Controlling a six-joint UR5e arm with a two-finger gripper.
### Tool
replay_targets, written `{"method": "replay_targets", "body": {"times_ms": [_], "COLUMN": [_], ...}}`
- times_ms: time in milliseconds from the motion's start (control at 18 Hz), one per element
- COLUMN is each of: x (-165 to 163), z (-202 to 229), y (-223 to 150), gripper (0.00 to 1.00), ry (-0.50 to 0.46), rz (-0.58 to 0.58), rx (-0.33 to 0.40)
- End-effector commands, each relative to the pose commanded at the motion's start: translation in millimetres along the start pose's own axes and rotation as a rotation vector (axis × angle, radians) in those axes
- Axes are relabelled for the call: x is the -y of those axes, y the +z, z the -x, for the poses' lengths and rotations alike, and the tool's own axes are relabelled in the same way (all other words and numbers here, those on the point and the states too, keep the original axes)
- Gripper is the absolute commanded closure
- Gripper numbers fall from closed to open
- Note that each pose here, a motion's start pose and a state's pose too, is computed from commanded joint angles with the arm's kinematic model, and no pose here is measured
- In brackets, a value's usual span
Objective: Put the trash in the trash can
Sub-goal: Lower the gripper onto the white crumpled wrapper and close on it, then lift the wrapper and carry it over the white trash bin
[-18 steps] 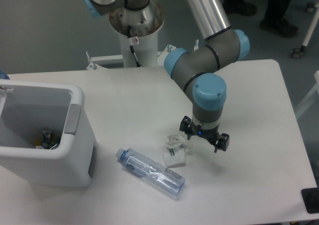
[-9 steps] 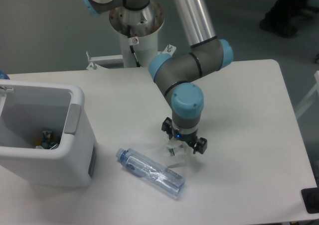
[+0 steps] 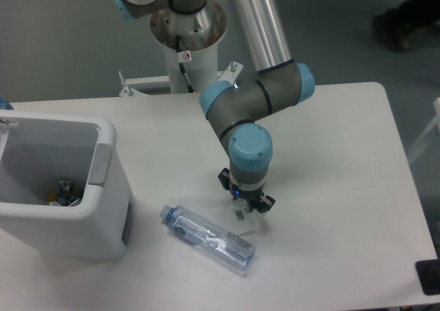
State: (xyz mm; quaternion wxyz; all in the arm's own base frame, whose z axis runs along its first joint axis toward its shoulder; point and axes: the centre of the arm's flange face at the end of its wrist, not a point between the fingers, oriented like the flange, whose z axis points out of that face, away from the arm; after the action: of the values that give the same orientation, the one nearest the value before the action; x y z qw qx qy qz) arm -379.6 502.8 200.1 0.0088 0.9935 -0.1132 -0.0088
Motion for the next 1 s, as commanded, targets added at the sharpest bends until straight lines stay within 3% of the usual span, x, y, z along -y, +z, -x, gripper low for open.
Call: {"method": "replay_targets", "body": {"times_ms": [611, 1000], "x": [-1.5, -6.2], "z": [2.2, 14.3], "y": [-19.5, -77.3], "gripper": [1.00, 1.00], "ry": [-0.004, -0.040], "rz": [-0.016, -0.122], "rx": [0.030, 0.086]}}
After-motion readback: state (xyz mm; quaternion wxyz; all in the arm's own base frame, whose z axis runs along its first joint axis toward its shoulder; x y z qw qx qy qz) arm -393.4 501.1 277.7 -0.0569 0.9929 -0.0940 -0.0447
